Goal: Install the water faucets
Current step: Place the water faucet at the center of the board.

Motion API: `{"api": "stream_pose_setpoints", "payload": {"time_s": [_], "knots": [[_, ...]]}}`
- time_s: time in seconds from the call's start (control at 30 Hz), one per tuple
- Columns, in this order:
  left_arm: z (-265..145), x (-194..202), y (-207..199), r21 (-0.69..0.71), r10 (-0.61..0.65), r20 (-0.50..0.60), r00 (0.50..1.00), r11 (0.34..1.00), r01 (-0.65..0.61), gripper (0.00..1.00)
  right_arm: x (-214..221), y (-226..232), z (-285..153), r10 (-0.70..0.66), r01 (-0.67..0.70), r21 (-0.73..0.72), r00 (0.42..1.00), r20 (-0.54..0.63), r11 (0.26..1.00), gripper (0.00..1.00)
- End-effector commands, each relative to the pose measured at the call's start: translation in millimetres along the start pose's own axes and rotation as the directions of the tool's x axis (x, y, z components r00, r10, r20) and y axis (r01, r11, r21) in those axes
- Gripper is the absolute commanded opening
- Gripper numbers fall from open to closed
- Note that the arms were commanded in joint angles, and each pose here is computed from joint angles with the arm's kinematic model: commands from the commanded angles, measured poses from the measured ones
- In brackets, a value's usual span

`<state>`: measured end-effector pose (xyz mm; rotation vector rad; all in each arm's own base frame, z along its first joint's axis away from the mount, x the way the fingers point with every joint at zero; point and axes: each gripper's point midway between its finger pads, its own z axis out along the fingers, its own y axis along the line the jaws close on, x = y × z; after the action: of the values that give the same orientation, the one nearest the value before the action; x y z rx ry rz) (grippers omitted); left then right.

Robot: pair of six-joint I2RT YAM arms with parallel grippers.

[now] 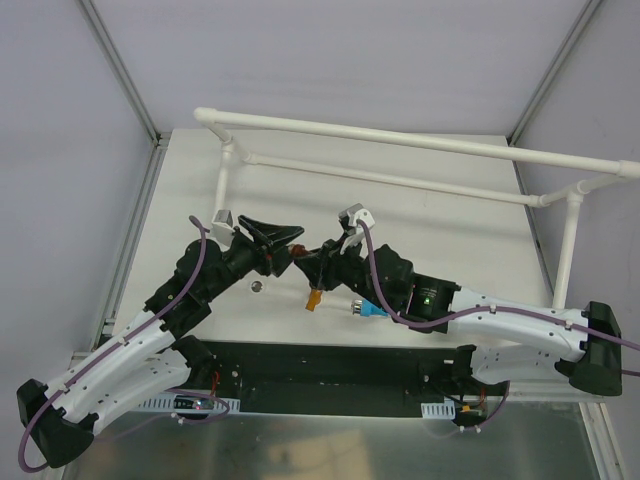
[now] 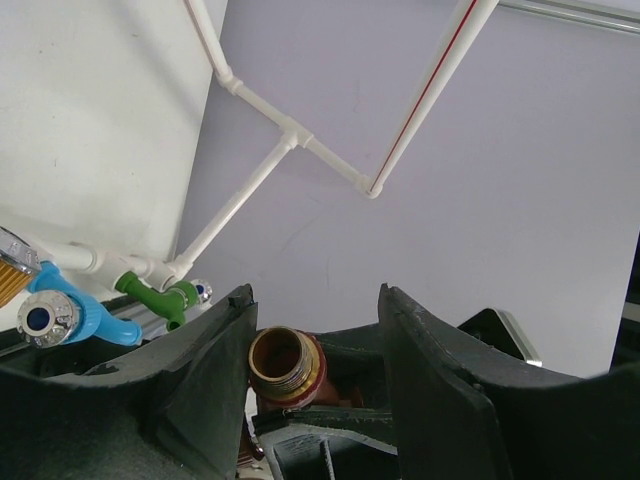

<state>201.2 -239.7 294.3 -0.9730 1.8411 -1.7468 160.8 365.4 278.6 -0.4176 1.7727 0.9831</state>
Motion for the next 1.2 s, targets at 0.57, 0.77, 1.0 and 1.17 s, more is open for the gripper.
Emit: {"api": "stream_pose_setpoints", "payload": {"time_s": [0.57,0.77,1.0,1.17], "knots": [[-3,6,-40,0.119,-0.014,-0.021,1.0,0.993,0.016,0.52,-123,27,-14,-0.049,0.062,-0.033,0.956,0.291,0.998,0.0],[-5,6,-40,0.123,-0.018,-0.022,1.0,0.992,0.021,0.53,-111,25,-11,-0.044,0.057,-0.041,0.964,0.264,0.998,0.0],[-6,4,-50,0.146,-0.018,-0.009,1.0,0.989,0.019,0.53,-68,15,0,-0.019,0.026,-0.04,0.985,0.171,0.999,0.0],[-7,3,-53,0.153,-0.01,0.001,1.0,0.988,0.009,0.53,-33,5,-3,-0.013,0.015,-0.035,0.998,0.069,0.999,0.0]]}}
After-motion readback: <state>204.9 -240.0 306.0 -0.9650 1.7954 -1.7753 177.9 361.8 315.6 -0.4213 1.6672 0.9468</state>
